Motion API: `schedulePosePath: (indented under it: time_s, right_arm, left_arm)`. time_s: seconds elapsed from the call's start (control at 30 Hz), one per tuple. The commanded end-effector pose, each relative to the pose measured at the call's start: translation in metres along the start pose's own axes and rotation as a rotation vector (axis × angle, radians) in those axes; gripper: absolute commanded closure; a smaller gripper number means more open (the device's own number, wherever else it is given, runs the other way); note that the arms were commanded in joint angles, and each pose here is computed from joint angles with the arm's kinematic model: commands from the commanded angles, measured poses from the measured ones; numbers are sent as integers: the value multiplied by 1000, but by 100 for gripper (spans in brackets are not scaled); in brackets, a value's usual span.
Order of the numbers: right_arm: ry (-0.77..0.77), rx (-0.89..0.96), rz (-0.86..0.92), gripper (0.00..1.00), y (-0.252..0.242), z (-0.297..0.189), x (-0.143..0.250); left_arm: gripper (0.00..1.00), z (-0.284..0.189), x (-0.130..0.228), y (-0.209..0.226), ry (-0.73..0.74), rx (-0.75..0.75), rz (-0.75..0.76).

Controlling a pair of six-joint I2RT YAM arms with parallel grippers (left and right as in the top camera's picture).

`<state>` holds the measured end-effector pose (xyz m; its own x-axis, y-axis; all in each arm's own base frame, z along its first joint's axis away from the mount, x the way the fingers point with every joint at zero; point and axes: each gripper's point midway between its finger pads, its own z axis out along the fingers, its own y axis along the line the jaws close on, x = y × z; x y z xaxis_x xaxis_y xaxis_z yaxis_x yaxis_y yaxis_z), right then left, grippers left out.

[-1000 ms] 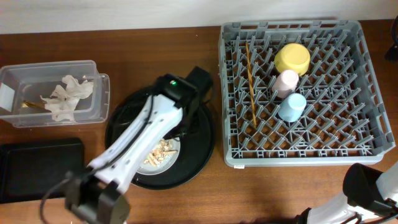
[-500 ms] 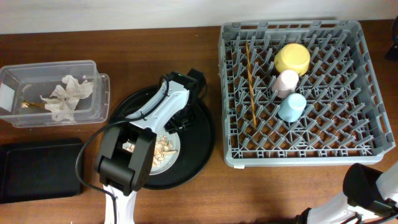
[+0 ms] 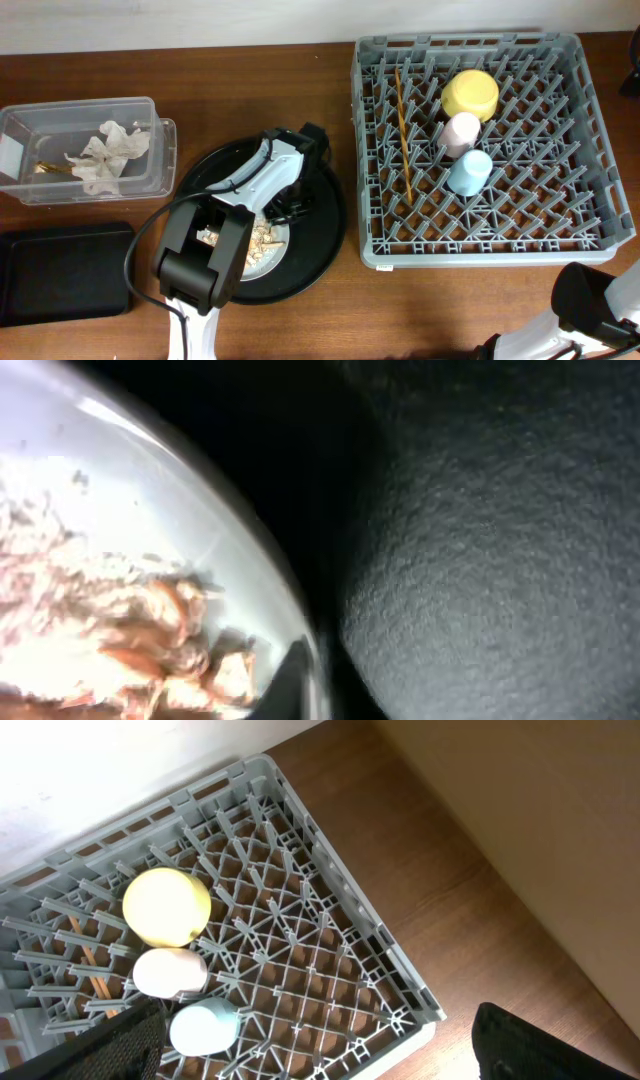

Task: Sort waste into correct bins and load items into the dishwasher rack
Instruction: 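Grasp the white plate of food scraps with the left gripper, then tip the plate over the black tray to dump the food scraps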

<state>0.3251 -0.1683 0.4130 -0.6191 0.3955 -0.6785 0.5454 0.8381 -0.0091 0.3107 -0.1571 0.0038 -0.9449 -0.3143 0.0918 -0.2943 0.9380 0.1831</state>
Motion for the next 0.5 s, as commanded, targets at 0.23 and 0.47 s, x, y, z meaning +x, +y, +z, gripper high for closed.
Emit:
schedulePosePath:
  time_s: [0.23,0.47]
  right_arm:
    - [4,14,4,2,-4,1,0]
    - [4,14,4,2,-4,1,0]
  left_arm:
    - [99,-67,-18,20,-30,-76,98]
    - [99,-118,-42,34,-93,-44,176]
